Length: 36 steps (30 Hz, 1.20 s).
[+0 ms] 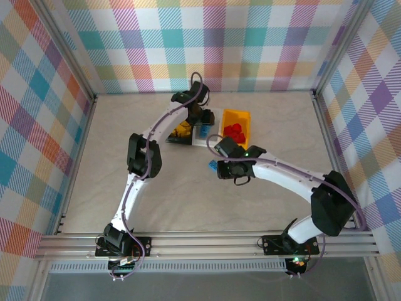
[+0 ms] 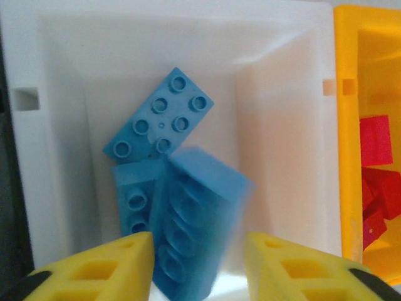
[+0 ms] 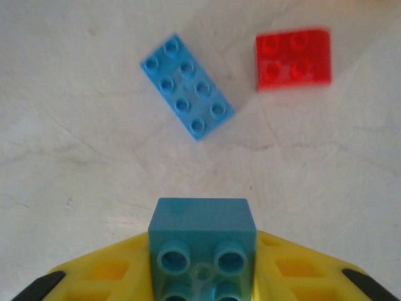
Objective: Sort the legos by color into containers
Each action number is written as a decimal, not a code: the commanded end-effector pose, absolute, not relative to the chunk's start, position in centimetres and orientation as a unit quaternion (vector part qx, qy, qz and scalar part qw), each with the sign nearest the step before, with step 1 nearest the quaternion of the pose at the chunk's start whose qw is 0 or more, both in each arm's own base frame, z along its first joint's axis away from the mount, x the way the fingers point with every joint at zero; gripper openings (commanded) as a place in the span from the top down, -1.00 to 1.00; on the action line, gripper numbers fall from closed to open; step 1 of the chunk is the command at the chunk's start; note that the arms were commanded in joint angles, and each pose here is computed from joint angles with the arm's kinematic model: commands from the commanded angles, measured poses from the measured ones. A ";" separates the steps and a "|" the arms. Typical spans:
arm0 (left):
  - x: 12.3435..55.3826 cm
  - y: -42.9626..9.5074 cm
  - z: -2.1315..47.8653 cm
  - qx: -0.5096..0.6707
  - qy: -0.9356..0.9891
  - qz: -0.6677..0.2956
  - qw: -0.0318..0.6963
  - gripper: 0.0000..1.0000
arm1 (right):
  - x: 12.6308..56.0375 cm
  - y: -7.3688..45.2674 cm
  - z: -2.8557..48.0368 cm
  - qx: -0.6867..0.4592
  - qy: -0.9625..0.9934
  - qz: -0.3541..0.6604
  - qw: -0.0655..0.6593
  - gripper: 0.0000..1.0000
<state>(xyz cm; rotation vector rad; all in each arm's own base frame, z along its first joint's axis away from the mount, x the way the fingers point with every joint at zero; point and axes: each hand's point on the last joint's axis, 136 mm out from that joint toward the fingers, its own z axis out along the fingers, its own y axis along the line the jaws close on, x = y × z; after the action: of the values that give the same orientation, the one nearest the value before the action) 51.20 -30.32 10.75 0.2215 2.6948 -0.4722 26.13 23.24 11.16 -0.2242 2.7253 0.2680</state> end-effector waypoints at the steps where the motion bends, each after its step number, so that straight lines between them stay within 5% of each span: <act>1: 50.8 -30.5 11.8 0.076 0.962 -0.177 0.192 -0.14 | 28.2 22.7 14.3 -0.085 0.965 0.109 0.222 0.27; 4: 50.6 -30.6 13.3 0.075 0.959 -0.186 0.199 -0.31 | 30.7 22.8 16.4 -0.084 0.959 0.117 0.244 0.26; 15: 45.4 -24.5 22.8 0.005 0.952 -0.149 0.266 -0.44 | 42.4 26.2 18.3 -0.095 0.944 0.162 0.270 0.26; 28: 32.0 -23.6 19.7 0.053 0.952 -0.173 0.248 -0.56 | 49.9 31.1 12.2 -0.111 0.953 0.172 0.224 0.19; 36: 29.3 -26.1 17.2 0.090 0.951 -0.195 0.223 -0.75 | 49.5 30.8 15.1 -0.110 0.946 0.182 0.244 -0.15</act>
<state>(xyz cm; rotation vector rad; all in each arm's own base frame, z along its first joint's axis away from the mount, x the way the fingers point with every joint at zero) 29.24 -24.60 15.75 0.2247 2.6935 -0.4563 49.86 31.05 10.87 -0.2955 2.6461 0.4524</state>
